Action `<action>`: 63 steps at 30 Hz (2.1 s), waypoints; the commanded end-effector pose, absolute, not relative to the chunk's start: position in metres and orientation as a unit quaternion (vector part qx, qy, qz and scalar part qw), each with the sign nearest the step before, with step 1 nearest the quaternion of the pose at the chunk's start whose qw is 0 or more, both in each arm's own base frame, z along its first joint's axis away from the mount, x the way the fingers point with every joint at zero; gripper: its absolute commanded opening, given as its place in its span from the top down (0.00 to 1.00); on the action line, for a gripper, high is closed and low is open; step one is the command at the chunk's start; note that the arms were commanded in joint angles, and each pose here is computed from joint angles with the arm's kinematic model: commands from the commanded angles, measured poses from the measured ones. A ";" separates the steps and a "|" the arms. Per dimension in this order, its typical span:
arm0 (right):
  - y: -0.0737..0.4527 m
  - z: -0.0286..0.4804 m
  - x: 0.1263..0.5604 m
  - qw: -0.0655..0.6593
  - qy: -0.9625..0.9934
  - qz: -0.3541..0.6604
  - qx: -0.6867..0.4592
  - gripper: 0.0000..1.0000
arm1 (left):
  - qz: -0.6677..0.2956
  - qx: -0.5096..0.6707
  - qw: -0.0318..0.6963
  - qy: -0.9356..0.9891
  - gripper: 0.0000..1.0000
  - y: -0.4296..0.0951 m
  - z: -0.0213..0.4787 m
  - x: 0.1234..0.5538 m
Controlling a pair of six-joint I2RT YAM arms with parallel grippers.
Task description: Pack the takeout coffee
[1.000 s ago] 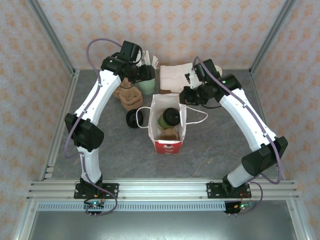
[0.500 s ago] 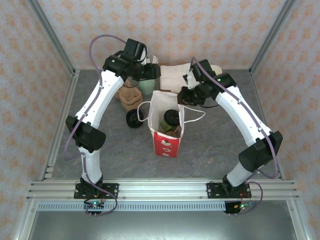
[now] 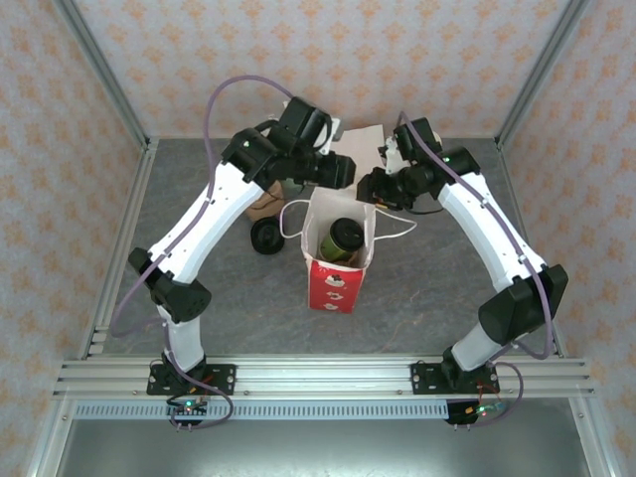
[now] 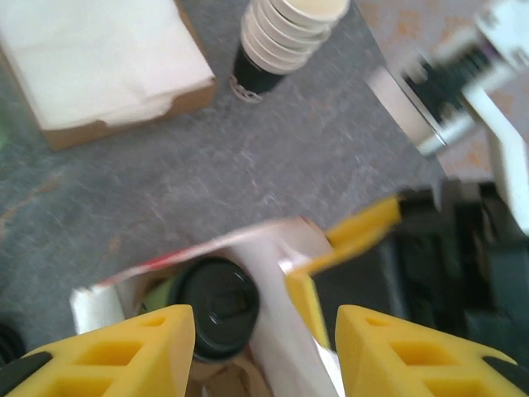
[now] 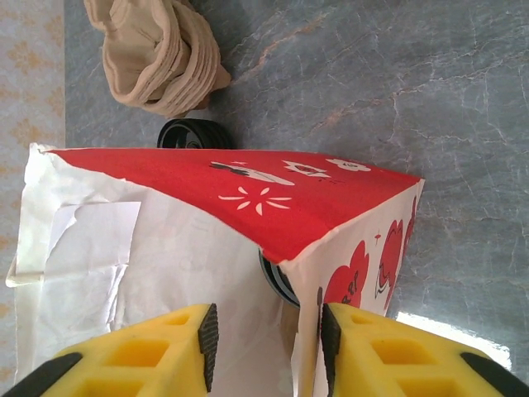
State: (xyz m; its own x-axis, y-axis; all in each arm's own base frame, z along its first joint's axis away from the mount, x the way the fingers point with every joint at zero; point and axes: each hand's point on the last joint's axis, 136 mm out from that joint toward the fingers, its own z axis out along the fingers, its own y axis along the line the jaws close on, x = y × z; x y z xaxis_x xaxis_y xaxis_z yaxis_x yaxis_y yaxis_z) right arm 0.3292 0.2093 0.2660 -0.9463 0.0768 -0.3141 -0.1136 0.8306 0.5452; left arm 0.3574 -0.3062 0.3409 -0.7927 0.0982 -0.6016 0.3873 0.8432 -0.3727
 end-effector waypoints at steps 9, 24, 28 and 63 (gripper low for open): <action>0.210 0.277 0.327 0.178 0.934 0.309 -0.005 0.56 | -0.205 0.175 0.220 0.938 0.54 -0.306 0.278 0.313; 0.203 0.274 0.331 0.187 0.933 0.305 0.024 0.78 | -0.176 0.187 0.183 0.949 0.53 -0.323 0.232 0.331; 0.201 0.273 0.331 0.187 0.935 0.301 0.029 0.82 | -0.151 0.189 0.177 0.954 0.47 -0.321 0.211 0.338; 0.179 0.263 0.327 0.168 0.946 0.272 0.048 0.88 | -0.074 0.181 0.145 0.970 0.49 -0.306 0.146 0.347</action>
